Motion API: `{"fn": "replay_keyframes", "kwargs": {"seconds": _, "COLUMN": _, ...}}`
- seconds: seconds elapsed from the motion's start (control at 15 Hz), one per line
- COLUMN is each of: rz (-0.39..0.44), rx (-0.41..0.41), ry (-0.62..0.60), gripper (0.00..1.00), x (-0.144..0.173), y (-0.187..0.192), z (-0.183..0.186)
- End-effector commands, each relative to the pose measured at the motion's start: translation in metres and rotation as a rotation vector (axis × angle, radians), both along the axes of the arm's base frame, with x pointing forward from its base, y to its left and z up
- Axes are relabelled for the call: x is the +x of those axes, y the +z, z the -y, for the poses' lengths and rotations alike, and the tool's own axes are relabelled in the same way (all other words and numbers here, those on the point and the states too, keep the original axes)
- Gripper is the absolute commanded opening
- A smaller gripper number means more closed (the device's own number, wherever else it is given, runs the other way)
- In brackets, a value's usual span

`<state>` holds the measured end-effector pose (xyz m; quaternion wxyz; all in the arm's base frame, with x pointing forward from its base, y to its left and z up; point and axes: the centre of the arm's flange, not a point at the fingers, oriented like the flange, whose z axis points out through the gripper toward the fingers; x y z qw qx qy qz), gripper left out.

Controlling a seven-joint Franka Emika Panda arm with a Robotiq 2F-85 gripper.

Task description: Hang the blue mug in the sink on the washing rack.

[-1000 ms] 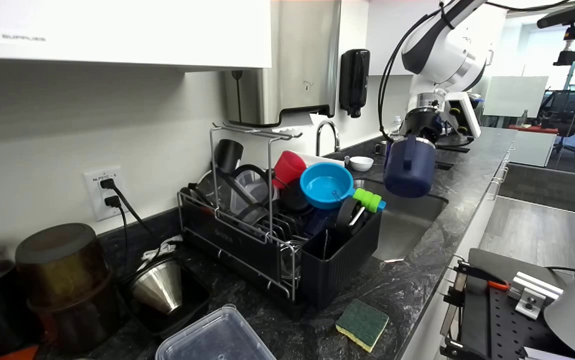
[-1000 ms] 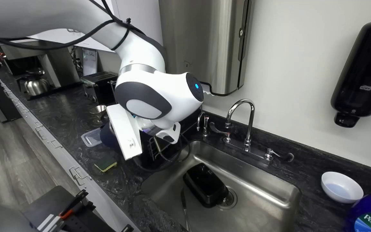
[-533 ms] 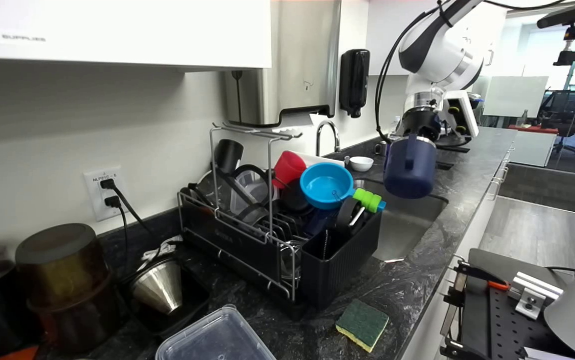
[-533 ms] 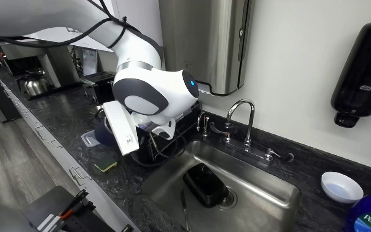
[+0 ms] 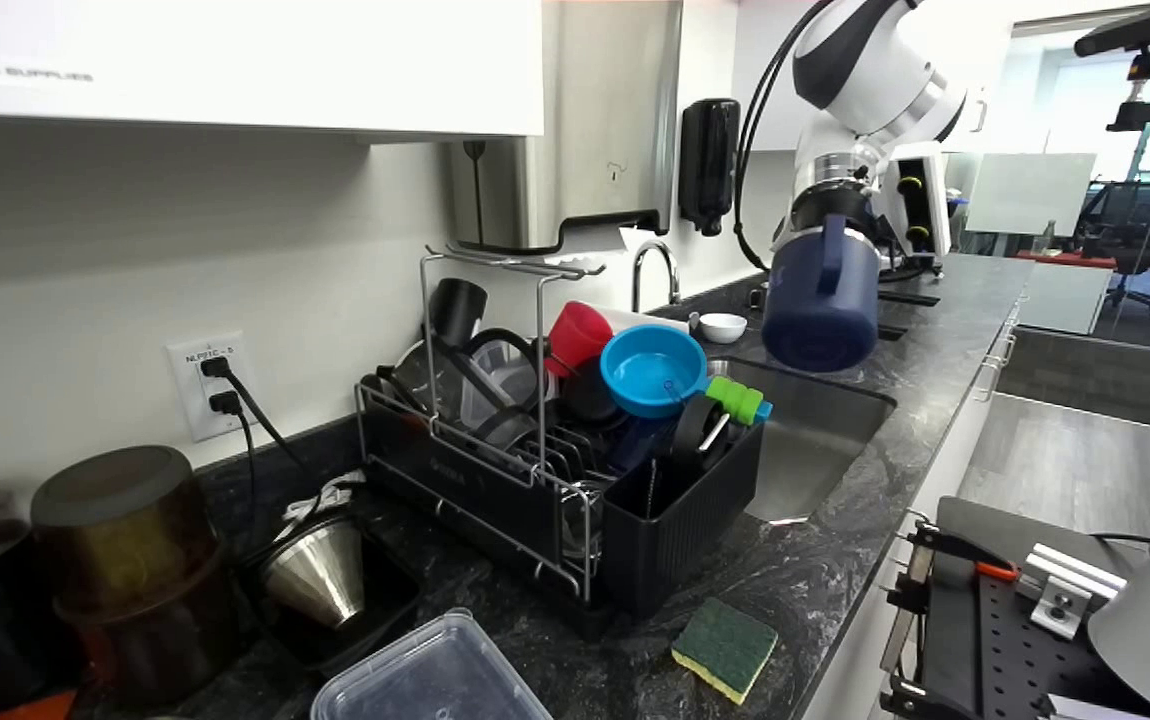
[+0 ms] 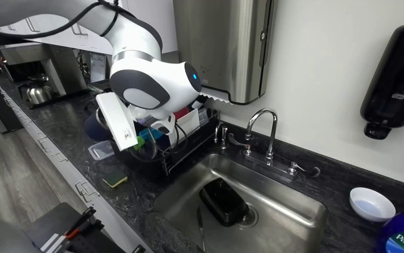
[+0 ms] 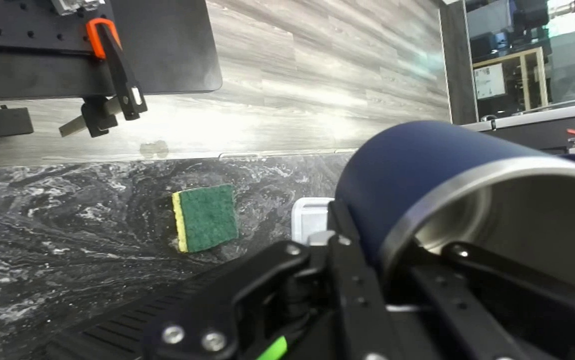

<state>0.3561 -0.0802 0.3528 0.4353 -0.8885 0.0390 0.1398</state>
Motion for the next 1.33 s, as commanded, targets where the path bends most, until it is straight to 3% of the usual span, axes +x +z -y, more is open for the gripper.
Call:
{"fn": "replay_keyframes", "kwargs": {"seconds": 0.0, "rz": 0.003, "rx": 0.049, "ry": -0.027, "gripper": 0.02, "x": -0.004, "y": 0.011, "z": -0.018}}
{"fn": "replay_keyframes", "kwargs": {"seconds": 0.4, "rz": 0.001, "rx": 0.082, "ry": -0.091, "gripper": 0.02, "x": 0.000, "y": 0.008, "z": -0.048}}
{"fn": "replay_keyframes", "kwargs": {"seconds": 1.0, "rz": -0.005, "rx": 0.064, "ry": -0.126, "gripper": 0.02, "x": -0.006, "y": -0.006, "z": -0.094}}
{"fn": "replay_keyframes", "kwargs": {"seconds": 1.27, "rz": 0.016, "rx": 0.045, "ry": -0.154, "gripper": 0.02, "x": 0.008, "y": -0.006, "z": -0.115}}
